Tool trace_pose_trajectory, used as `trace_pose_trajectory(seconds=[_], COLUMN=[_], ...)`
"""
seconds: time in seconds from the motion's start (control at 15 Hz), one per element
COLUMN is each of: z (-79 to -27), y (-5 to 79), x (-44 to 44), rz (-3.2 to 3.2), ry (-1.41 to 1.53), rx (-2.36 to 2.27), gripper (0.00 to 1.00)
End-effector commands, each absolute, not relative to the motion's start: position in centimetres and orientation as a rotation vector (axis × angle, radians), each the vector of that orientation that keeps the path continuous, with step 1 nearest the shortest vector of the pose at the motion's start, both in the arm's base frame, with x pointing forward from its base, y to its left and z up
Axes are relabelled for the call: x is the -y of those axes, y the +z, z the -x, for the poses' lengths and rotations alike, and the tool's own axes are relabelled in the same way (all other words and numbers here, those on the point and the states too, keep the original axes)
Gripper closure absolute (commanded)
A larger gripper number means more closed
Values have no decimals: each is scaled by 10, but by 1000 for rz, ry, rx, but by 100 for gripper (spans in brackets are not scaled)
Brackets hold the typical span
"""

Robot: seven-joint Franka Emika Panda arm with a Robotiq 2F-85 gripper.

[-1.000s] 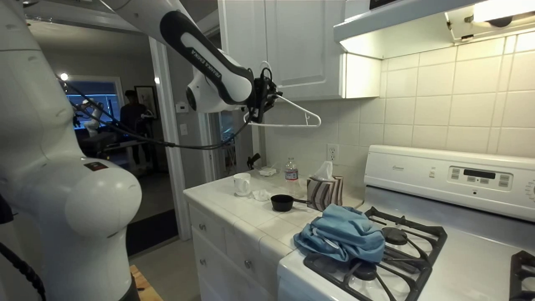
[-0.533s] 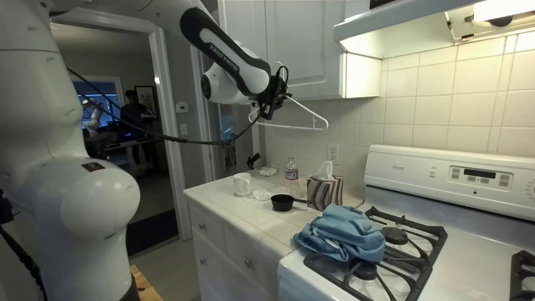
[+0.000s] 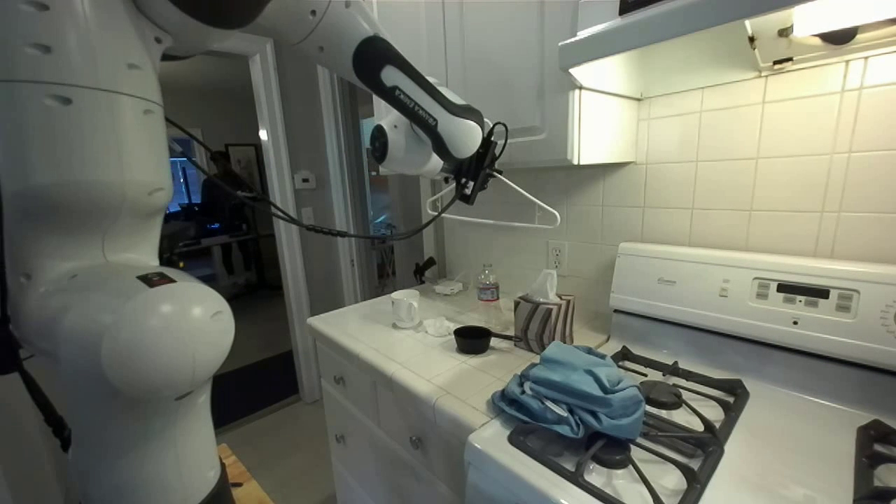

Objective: Put the hanger on the knob of the top right cabinet door

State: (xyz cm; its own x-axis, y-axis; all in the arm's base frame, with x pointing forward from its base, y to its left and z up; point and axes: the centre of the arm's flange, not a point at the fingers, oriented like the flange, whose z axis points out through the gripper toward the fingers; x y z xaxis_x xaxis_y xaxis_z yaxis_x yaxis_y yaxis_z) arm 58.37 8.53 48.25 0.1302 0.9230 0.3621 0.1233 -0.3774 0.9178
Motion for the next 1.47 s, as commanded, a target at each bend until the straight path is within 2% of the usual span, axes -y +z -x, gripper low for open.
trace_pose_trajectory(seconds=[0.0, 0.73, 0.8, 1.07, 1.13, 1.4], z=[-610, -626, -613, -616, -617, -620], y=[467, 462, 454, 456, 455, 450], x=[-89, -134, -121, -129, -129, -140], rz=[-1650, -1553, -1581, -1561, -1560, -1536], ry=[1301, 1273, 1282, 1285, 1284, 1270], rx=[-1065, -1174, -1151, -1165, -1165, -1159], gripper=[98, 98, 93, 93, 98, 98])
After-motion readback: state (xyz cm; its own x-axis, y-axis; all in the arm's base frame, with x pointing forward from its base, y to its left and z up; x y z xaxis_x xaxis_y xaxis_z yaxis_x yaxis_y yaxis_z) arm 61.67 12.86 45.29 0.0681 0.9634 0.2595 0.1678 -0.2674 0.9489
